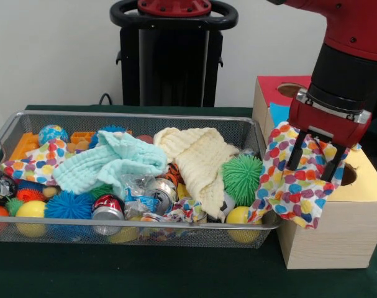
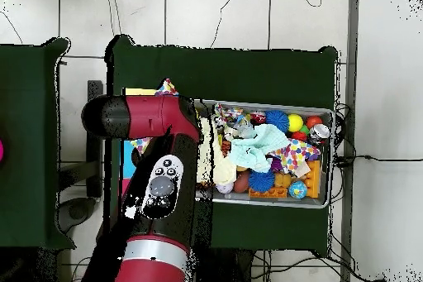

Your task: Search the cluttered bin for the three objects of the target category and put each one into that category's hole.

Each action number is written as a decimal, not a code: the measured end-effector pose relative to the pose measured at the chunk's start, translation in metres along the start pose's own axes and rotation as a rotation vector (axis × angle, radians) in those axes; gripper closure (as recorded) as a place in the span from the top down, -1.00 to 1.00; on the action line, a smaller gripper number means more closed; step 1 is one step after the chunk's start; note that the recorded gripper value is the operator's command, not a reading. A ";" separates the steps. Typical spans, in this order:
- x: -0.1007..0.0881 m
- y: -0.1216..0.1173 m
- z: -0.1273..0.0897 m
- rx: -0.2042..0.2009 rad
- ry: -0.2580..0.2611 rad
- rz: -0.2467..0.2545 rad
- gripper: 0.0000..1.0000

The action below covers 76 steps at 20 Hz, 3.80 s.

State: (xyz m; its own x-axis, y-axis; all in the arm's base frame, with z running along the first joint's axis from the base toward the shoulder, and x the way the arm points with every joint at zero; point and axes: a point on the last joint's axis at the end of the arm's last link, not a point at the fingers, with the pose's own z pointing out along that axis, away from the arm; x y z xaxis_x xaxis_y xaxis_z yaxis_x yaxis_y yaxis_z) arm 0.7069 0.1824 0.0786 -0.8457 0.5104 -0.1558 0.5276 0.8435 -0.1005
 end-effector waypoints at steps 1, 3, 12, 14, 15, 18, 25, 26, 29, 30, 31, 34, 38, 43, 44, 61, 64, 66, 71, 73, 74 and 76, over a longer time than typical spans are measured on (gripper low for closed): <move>0.000 0.000 0.000 0.001 0.002 0.000 -1.00; 0.000 0.001 -0.001 0.002 0.005 -0.001 -1.00; 0.009 0.006 -0.007 0.028 0.039 -0.016 -1.00; 0.013 0.008 -0.007 0.037 0.047 -0.022 -1.00; 0.015 0.009 -0.007 0.044 0.053 -0.027 -1.00; 0.017 0.010 -0.008 0.060 0.055 -0.034 -1.00; 0.019 0.012 -0.007 0.073 0.043 -0.043 -1.00; 0.018 0.011 -0.007 0.072 0.044 -0.042 -1.00; 0.016 0.011 -0.007 0.065 0.053 -0.032 -1.00; 0.015 0.010 -0.007 0.058 0.059 -0.024 -1.00; 0.013 0.010 -0.006 0.049 0.068 -0.013 -1.00; 0.007 0.008 -0.006 0.014 0.085 0.020 -1.00; -0.006 0.005 -0.004 -0.047 0.091 0.067 -1.00; -0.013 0.007 -0.002 -0.101 0.076 0.087 -1.00; -0.013 0.008 -0.002 -0.103 0.075 0.087 -1.00; -0.024 0.007 0.000 -0.182 0.143 0.143 -1.00; -0.024 0.008 0.000 -0.180 0.189 0.159 -1.00; -0.021 0.010 0.001 -0.175 0.213 0.162 -1.00; 0.008 0.011 0.020 -0.123 0.374 0.161 -1.00; 0.007 0.015 0.022 -0.127 0.405 0.172 -1.00; 0.006 0.015 0.023 -0.127 0.412 0.174 -1.00; 0.006 0.016 0.024 -0.126 0.430 0.181 -1.00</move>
State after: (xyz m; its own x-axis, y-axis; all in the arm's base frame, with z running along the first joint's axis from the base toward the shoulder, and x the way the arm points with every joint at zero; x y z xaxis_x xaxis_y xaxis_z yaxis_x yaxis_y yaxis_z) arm 0.7123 0.1944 0.0529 -0.7115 0.6513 0.2637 0.6782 0.7347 0.0150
